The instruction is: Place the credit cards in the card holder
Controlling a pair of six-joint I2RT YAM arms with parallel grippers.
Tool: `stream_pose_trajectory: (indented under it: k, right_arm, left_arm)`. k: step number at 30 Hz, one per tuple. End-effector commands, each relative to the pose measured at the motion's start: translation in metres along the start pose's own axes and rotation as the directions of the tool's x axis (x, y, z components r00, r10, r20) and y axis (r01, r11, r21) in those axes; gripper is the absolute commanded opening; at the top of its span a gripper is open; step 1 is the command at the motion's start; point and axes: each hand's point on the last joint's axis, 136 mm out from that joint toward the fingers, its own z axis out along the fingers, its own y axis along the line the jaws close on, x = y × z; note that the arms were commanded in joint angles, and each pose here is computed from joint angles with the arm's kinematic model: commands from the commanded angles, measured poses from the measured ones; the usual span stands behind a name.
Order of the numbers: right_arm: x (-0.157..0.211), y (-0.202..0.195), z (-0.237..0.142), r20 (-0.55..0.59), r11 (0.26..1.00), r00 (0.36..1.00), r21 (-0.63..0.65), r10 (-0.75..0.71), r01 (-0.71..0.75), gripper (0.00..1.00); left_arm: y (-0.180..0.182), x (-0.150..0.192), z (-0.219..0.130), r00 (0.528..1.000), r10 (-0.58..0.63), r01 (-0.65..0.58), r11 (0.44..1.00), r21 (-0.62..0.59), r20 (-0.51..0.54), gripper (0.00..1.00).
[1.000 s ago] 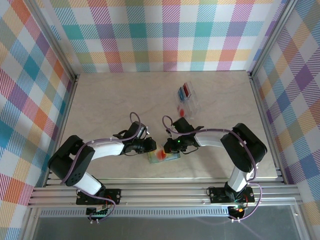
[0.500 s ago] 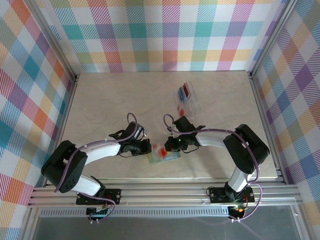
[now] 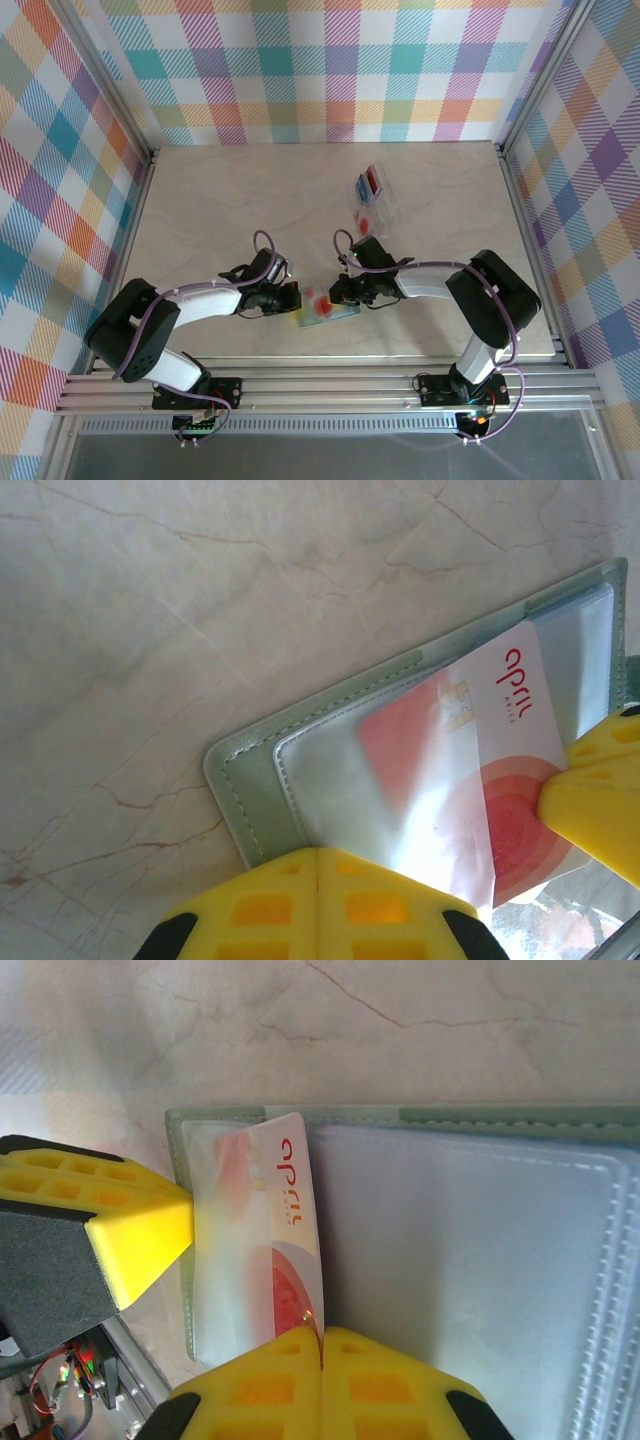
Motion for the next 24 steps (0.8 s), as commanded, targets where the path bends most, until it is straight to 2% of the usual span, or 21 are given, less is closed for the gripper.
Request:
stream_pose_trajectory:
  k: [1, 24]
  right_arm:
    - [0.003, -0.002, -0.003, 0.009, 0.999, 0.999, -0.016, 0.052, -0.052, 0.0]
    - [-0.002, 0.0, 0.01, 0.028, 0.994, 0.994, -0.032, 0.102, -0.101, 0.0]
  left_arm:
    - [0.029, 0.024, 0.009, 0.998, -0.013, 0.007, 0.996, -0.085, -0.06, 0.0]
    - [0.031, 0.029, 0.016, 0.997, 0.005, -0.012, 0.996, -0.092, -0.077, 0.0]
